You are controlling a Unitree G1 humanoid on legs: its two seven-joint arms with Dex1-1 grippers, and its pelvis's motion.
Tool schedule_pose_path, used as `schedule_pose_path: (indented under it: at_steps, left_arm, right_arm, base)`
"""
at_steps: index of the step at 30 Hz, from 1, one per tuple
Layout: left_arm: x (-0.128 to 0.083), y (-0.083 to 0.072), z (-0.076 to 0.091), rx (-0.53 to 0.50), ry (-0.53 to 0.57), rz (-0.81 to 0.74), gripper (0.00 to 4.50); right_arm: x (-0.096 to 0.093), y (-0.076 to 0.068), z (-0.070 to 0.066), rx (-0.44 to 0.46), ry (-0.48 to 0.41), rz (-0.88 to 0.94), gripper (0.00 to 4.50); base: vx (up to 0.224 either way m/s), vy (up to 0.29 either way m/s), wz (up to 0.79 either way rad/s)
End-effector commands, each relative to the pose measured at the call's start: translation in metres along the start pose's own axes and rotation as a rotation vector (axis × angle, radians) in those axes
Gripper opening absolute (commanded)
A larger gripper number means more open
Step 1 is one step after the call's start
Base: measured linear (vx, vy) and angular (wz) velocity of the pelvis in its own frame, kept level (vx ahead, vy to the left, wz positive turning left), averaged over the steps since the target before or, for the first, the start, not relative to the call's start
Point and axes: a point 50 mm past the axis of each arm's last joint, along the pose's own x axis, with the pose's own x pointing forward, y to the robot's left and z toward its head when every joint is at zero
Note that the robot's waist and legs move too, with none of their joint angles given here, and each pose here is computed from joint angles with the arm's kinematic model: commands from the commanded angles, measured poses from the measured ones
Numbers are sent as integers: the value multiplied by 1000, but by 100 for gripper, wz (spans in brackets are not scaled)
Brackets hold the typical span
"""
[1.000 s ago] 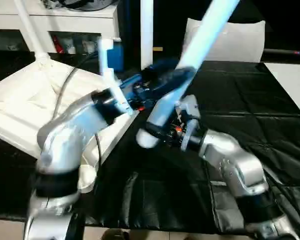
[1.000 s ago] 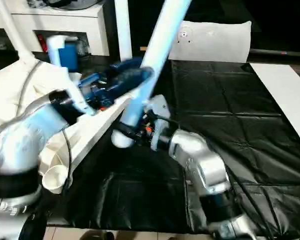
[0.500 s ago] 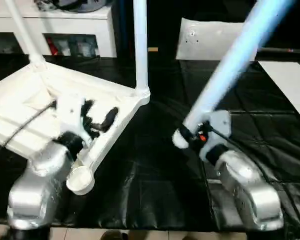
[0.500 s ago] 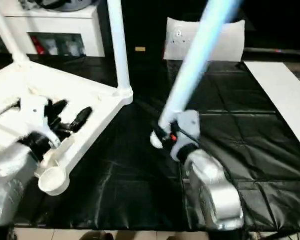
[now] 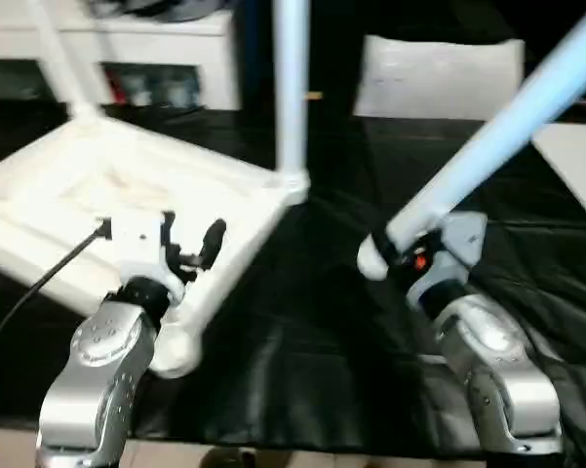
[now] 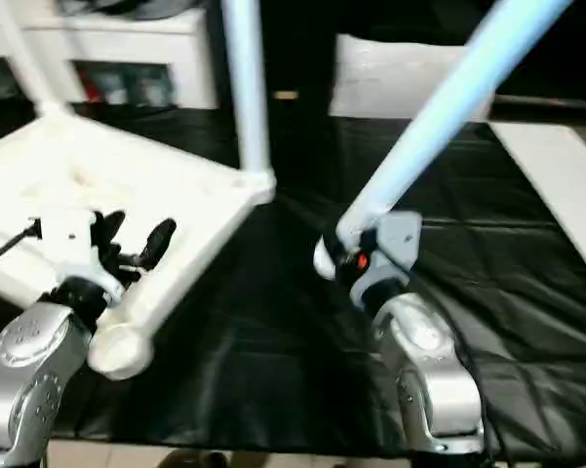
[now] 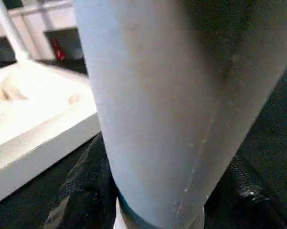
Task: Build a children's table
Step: Move to table
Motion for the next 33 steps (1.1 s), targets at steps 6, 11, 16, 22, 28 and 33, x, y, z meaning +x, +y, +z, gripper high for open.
schedule_pose_path:
  at_steps: [6,11,16,22,28,33]
  left_arm:
    - [2,-3,1,27,-3,4,393]
    - [1,-3,2,20,-4,9,393]
    - [1,-5,-2,30,7,1,393]
    - [1,-6,-2,35,11,-2,393]
    - [2,-7,-2,21,10,23,393]
    - [2,-9,-6,36,20,36,393]
  right_arm:
    - [-3,6,3,9,-23,23,190]
    - [-2,9,2,11,-6,36,190]
    - [-2,9,2,-14,2,41,190]
    - [1,9,3,-12,-5,38,190]
    - [3,11,8,-40,-36,74,190]
    - [4,11,11,-65,-45,106,190]
  base:
    - [-32,150,2]
    - [-72,135,0]
    - [-55,116,-20]
    - [-74,210,-4]
    - [-50,118,-17]
    - [-42,62,12]
